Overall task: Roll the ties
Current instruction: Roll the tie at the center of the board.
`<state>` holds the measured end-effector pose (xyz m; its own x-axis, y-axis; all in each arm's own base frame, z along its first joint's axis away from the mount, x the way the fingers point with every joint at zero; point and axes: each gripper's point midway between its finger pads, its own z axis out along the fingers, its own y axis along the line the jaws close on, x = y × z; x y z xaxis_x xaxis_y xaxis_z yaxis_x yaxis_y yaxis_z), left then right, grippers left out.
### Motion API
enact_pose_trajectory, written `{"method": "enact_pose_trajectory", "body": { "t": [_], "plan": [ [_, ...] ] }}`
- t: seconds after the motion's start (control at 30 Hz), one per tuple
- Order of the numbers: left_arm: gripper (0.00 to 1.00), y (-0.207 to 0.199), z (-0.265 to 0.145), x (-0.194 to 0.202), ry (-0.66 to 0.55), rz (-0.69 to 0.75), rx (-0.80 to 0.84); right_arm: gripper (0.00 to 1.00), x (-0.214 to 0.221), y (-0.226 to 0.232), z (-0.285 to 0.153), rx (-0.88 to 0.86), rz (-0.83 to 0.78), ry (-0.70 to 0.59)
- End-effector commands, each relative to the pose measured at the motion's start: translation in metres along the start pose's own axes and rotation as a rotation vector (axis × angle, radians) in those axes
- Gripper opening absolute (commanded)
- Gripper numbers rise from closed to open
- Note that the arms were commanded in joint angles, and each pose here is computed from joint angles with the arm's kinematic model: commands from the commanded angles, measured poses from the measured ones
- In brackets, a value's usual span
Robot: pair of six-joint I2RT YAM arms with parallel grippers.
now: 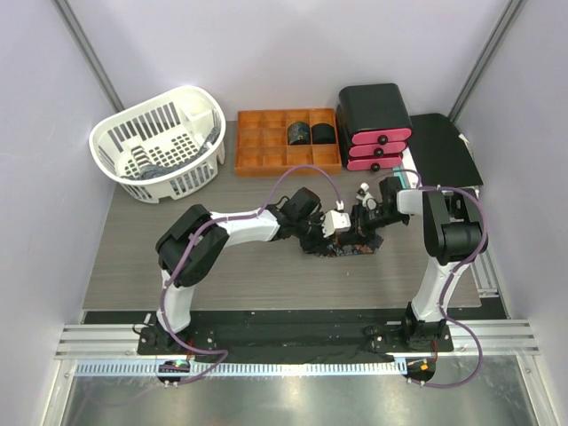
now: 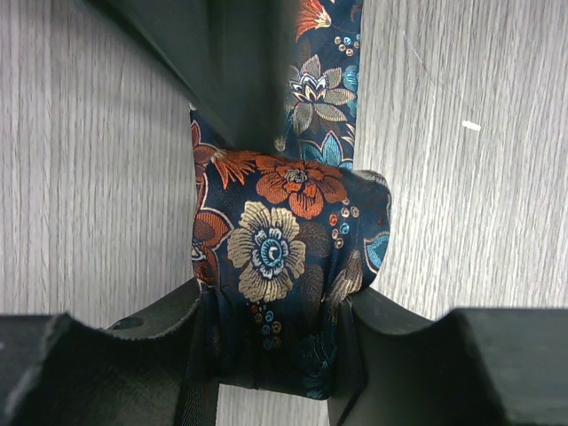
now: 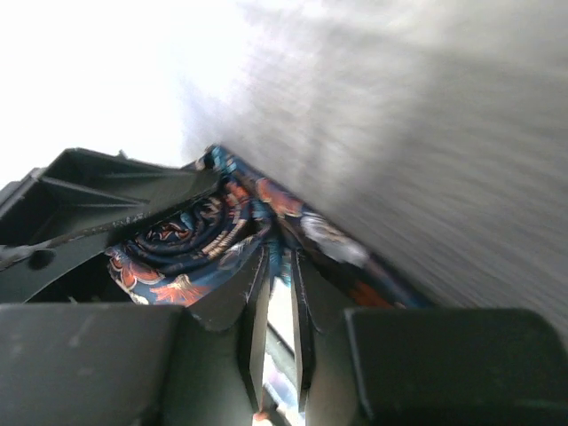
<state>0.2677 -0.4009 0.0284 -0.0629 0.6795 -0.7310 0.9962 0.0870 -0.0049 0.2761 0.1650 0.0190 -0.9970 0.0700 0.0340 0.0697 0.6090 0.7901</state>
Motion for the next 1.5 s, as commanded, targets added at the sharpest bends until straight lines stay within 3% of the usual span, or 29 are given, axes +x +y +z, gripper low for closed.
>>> {"method": "enact_pose_trajectory", "body": {
  "t": [0.0, 0.27, 0.47, 0.77, 0.97, 1.07, 1.1, 1.2, 1.47],
  "plan": [
    [0.03, -0.008, -0.01, 0.029, 0.105, -0.032, -0.021, 0.22, -0.027, -0.006, -0.022, 0.089, -0.086, -0.101],
    [0.0, 0.007, -0.015, 0.016, 0.098, -0.07, -0.098, 0.19, 0.006, -0.041, -0.008, 0.197, -0.049, 0.004],
    [0.0, 0.006, -0.014, 0.037, 0.179, -0.062, -0.101, 0.17, 0.01, -0.053, -0.008, 0.242, -0.048, 0.03],
    [0.0, 0.002, -0.014, 0.049, 0.212, -0.054, -0.088, 0.2, -0.022, -0.012, -0.023, 0.156, -0.128, -0.047],
    [0.0, 0.001, -0.011, 0.049, 0.21, -0.069, -0.086, 0.2, -0.008, 0.013, -0.026, 0.081, -0.113, -0.03],
    [0.0, 0.001, -0.01, 0.049, 0.212, -0.072, -0.087, 0.26, -0.009, 0.033, -0.031, 0.009, -0.107, -0.055],
    [0.0, 0.002, -0.009, 0.052, 0.217, -0.075, -0.087, 0.34, -0.011, 0.04, -0.033, -0.013, -0.116, -0.074],
    [0.0, 0.001, -0.008, 0.052, 0.216, -0.074, -0.086, 0.44, -0.011, 0.053, -0.034, -0.072, -0.091, -0.09],
    [0.07, 0.001, -0.007, 0.053, 0.218, -0.084, -0.083, 0.49, 0.007, 0.055, -0.016, -0.127, -0.042, -0.039]
  ]
}}
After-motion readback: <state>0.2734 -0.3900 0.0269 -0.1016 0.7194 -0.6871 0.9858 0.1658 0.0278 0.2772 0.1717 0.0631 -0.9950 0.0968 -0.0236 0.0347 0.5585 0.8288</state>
